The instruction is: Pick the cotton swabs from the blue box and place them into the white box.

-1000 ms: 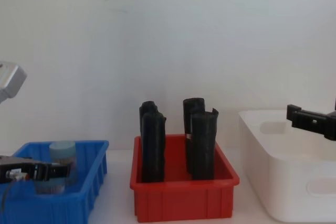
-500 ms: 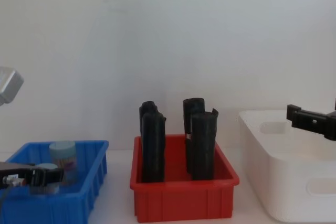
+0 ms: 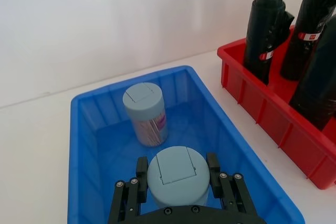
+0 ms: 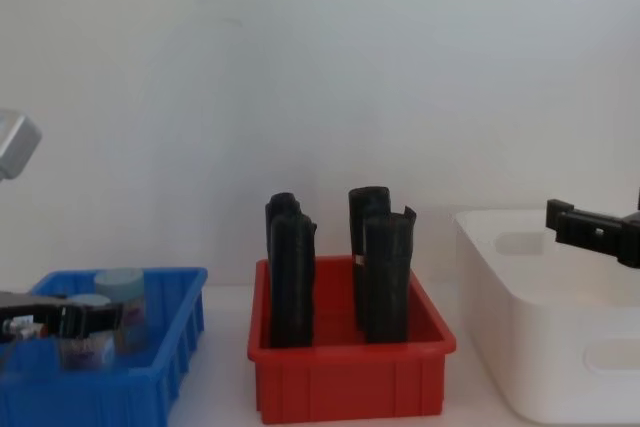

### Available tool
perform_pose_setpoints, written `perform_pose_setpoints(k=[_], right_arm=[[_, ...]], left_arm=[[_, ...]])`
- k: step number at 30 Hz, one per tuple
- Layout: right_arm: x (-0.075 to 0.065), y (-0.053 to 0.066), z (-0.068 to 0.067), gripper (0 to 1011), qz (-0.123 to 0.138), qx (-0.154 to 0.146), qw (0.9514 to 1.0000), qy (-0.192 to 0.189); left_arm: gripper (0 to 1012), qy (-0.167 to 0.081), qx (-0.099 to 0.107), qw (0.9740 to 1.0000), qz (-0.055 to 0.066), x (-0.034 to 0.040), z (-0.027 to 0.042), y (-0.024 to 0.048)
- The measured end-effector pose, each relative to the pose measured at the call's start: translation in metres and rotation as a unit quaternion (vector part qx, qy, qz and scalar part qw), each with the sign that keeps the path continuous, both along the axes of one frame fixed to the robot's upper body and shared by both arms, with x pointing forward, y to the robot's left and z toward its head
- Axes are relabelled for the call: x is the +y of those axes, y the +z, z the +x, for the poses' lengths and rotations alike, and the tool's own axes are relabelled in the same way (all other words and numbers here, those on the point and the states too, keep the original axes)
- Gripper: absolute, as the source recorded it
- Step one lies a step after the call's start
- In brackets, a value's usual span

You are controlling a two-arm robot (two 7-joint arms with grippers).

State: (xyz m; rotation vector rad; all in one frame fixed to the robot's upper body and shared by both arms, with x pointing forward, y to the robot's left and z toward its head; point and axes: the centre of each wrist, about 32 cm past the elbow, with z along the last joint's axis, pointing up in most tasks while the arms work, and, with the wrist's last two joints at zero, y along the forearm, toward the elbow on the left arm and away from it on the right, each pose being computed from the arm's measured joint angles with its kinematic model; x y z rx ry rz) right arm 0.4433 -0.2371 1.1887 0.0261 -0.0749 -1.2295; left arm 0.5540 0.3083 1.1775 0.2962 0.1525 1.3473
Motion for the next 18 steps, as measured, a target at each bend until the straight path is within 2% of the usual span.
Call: perform_pose_setpoints(k=[5,6,7,8,11,12,14,15,18], right_arm=[[0.0,0.0,0.0,1001,0.0,0.0,1.0,0.0],[0.0,0.0,0.0,1001,0.0,0.0,1.0,0.0],[0.0,0.0,0.0,1001,0.0,0.0,1.0,0.0],[0.0,0.0,0.0,1001,0.0,0.0,1.0,0.0],[0.0,0.0,0.0,1001,0.0,0.0,1.0,0.0],[0.0,0.0,0.0,1001,0.0,0.0,1.0,0.0],[0.0,0.0,0.0,1001,0.0,0.0,1.0,0.0],[0.0,0.0,0.0,1002,0.0,0.0,1.0,0.0],[0.0,0.0,0.0,1001,0.0,0.0,1.0,0.0]], left_arm=[[670,-0.004,-0.019,0.9998,0.004,-0.0012,-0.0022,0.0105],[670,-0.006,-0.028,0.9996,0.006,-0.0018,-0.0031,0.016],[670,-0.007,-0.033,0.9994,0.007,-0.002,-0.0035,0.0186],[671,-0.01,-0.042,0.999,0.009,-0.0028,-0.0045,0.0248],[671,-0.013,-0.054,0.9984,0.012,-0.0036,-0.0061,0.0335],[671,-0.016,-0.061,0.9979,0.014,-0.0042,-0.0074,0.0399],[671,-0.019,-0.067,0.9974,0.015,-0.0048,-0.0085,0.0451],[671,-0.025,-0.073,0.9969,0.016,-0.0054,-0.01,0.0517],[671,-0.036,-0.081,0.9959,0.018,-0.0065,-0.0131,0.0628]])
